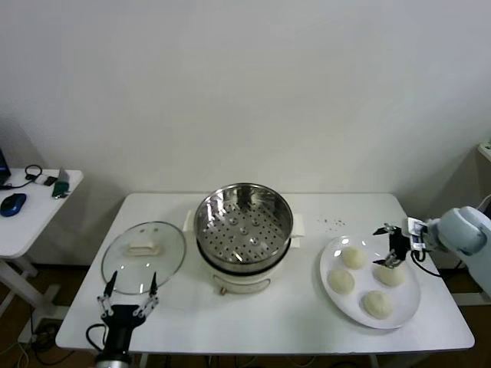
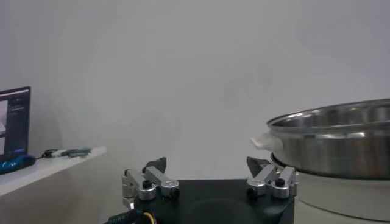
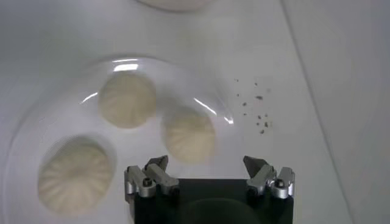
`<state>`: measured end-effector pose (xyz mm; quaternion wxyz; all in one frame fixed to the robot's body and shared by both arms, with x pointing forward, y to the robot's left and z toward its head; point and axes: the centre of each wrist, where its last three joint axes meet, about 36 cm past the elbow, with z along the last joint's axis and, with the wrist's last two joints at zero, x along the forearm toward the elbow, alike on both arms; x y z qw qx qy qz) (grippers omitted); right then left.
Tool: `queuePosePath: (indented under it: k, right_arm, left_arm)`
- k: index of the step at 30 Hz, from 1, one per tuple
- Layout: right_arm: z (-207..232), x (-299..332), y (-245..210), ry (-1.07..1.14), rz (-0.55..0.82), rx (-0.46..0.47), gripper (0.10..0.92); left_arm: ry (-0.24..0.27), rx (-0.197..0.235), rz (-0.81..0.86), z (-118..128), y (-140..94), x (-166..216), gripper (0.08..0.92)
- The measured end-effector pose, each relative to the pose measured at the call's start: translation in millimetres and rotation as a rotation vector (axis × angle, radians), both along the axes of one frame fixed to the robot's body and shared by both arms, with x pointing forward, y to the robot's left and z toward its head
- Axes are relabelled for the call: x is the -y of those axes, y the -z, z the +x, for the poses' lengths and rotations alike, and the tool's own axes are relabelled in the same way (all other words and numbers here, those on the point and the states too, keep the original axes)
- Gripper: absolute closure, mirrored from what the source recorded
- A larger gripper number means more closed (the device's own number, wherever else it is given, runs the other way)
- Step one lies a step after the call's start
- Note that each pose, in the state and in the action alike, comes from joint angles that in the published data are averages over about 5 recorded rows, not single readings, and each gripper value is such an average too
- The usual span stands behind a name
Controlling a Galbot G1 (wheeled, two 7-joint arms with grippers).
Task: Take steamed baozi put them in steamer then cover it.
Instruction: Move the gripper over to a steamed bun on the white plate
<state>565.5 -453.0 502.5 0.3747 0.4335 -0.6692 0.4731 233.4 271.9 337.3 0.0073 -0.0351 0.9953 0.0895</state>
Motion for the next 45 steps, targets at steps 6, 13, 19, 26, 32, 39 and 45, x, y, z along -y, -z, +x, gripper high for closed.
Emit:
queuePosePath:
  k: [6,13,19,26,32,39,45]
  right_arm:
    - [34,-23,6,-0.067,-0.081,-0.080,0.200]
    - [62,-44,19,-0.109,-0.154,-0.154,0.200]
    - [76,-58,30,-0.131,-0.196,-0.195,0.200]
    - [83,-69,40,-0.147,-0.224,-0.225,0.200]
    - [86,-76,47,-0.162,-0.236,-0.240,0.200]
    - [90,-82,51,-0.178,-0.248,-0.238,0.206]
    - [92,-84,53,-0.191,-0.260,-0.240,0.253]
  left_arm:
    - [-0.003,-0.006,0.003,1,-1,0,0.177]
    - [-0.013,-0.010,0.009,2,-2,-3,0.177]
    - [-0.019,-0.013,0.011,4,-1,-4,0.177]
    - [-0.027,-0.017,0.003,5,-3,-3,0.177]
    - [-0.030,-0.016,0.002,6,-5,-2,0.177]
    - [-0.035,-0.021,0.005,5,-5,-4,0.177]
    - [-0.041,-0.024,0.006,5,-5,-4,0.177]
